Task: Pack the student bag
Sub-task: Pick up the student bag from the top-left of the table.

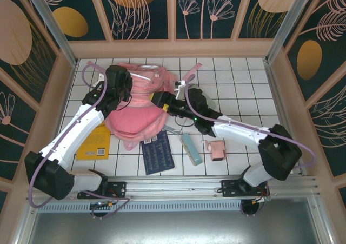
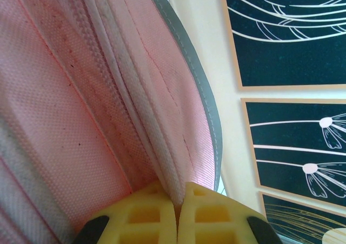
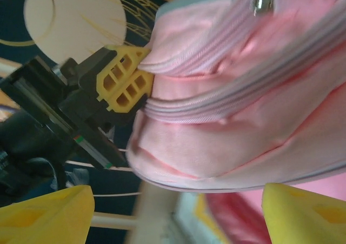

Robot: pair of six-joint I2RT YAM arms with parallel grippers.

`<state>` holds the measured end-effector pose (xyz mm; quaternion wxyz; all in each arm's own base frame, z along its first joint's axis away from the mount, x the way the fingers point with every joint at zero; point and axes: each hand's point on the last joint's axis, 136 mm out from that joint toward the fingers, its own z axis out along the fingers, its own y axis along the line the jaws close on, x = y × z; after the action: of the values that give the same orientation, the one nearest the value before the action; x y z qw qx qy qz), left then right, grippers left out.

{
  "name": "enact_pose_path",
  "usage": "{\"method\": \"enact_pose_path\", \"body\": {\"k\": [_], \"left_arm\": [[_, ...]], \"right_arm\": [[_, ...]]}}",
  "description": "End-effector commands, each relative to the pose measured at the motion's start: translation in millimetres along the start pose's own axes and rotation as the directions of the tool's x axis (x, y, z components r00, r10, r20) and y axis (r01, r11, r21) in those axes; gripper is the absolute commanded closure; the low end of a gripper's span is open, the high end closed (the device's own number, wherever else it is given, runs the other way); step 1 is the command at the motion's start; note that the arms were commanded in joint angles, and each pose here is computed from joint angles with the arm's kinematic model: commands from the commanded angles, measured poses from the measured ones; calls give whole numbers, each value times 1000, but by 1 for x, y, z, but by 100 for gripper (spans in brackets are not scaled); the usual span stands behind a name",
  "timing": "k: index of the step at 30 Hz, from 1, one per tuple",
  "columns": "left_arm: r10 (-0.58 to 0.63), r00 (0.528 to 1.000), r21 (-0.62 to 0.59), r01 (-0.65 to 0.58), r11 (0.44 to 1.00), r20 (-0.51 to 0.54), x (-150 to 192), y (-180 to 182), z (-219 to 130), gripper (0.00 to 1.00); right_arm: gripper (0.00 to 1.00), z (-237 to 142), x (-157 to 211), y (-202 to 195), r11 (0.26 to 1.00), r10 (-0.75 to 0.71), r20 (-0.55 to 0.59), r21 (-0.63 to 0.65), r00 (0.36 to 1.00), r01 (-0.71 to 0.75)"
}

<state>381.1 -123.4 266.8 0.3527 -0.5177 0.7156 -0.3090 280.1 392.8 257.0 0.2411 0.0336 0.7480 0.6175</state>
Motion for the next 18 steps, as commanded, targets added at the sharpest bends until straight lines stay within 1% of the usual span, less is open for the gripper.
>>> {"method": "enact_pose_path", "body": {"k": [1, 4, 7, 9, 11, 13, 16, 18], "left_arm": [[-77, 997, 209, 69, 975, 31, -14, -60, -24, 100], [-70, 997, 212, 62, 975, 29, -13, -60, -24, 100], [-58, 998, 209, 49, 977, 33, -13, -59, -24, 100], [-46, 998, 209, 37, 977, 36, -13, -60, -24, 100], [-31, 999, 211, 22, 977, 39, -14, -60, -25, 100], [2, 999, 221, -12, 975, 46, -14, -62, -26, 100], [83, 995, 234, -95, 968, 59, -14, -65, -31, 89], [168, 983, 239, -181, 954, 77, -14, -64, -35, 81]], "right_arm": [[19, 9, 2, 36, 951, 242, -38, -191, 970, -244], [19, 21, 9, 32, 941, 286, -41, -178, 957, -289], [19, 27, 8, 25, 932, 316, -17, -183, 949, -314], [27, 32, 3, 19, 931, 326, 7, -177, 945, -320], [39, 35, -8, 17, 930, 328, 34, -185, 944, -316], [57, 38, -22, 17, 937, 312, 59, -186, 948, -297], [82, 38, -42, 9, 952, 286, 110, -142, 952, -270], [97, 38, -54, 5, 959, 269, 131, -124, 954, -254]]}}
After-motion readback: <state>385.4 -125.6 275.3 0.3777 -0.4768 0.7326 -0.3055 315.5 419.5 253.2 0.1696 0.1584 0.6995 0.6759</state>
